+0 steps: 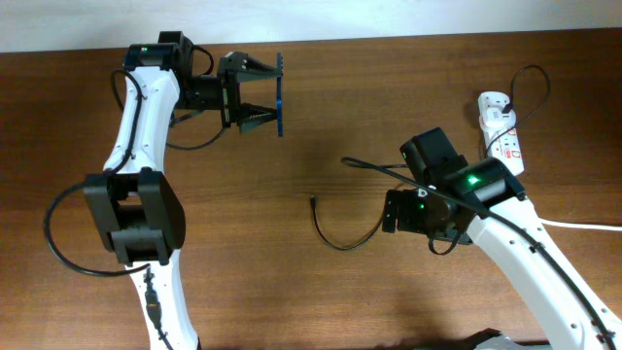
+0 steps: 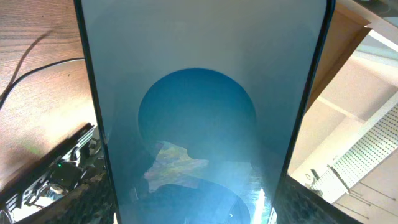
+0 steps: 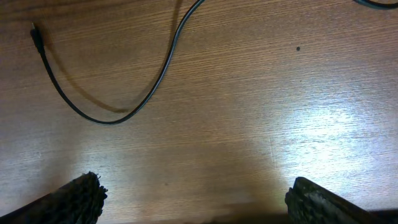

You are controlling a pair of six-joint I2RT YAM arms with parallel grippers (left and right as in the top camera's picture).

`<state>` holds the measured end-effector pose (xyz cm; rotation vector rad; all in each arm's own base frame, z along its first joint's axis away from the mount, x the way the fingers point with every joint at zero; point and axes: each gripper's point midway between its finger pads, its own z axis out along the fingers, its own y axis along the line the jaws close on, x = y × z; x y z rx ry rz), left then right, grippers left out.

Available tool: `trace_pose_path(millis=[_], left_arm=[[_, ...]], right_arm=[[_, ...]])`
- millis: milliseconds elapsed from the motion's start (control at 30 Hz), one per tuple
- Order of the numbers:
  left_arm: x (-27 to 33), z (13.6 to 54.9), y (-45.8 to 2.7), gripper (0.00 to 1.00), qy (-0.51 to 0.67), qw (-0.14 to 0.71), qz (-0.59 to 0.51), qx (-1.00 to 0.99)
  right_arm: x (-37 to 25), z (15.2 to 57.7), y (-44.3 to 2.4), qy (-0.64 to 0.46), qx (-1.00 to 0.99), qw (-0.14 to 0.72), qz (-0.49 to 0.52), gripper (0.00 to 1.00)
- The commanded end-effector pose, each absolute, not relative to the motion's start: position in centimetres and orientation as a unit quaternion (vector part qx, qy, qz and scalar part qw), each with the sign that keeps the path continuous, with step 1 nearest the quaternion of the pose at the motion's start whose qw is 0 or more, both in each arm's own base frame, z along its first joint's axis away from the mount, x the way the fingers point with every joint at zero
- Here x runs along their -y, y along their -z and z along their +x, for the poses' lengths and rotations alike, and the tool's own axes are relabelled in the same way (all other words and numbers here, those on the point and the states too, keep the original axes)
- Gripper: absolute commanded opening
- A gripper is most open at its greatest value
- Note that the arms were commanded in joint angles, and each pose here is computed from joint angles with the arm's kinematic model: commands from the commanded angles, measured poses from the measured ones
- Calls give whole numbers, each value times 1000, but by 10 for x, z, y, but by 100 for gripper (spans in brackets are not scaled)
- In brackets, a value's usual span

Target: Plug charger to phone and switch on socket

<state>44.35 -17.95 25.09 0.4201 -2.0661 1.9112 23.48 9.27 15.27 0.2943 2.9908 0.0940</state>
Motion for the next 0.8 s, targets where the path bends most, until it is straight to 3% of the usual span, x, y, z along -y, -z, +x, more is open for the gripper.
trace_pose_path(millis=[0,767], left_arm=[[176,445,-270,76,-688,140,135,699],[176,445,-270,75,-688,140,135,699]], right_arm=[[-96,239,-158,-37,-992,75,99,98],[-97,242,-158,-39,-991,81,99,98]])
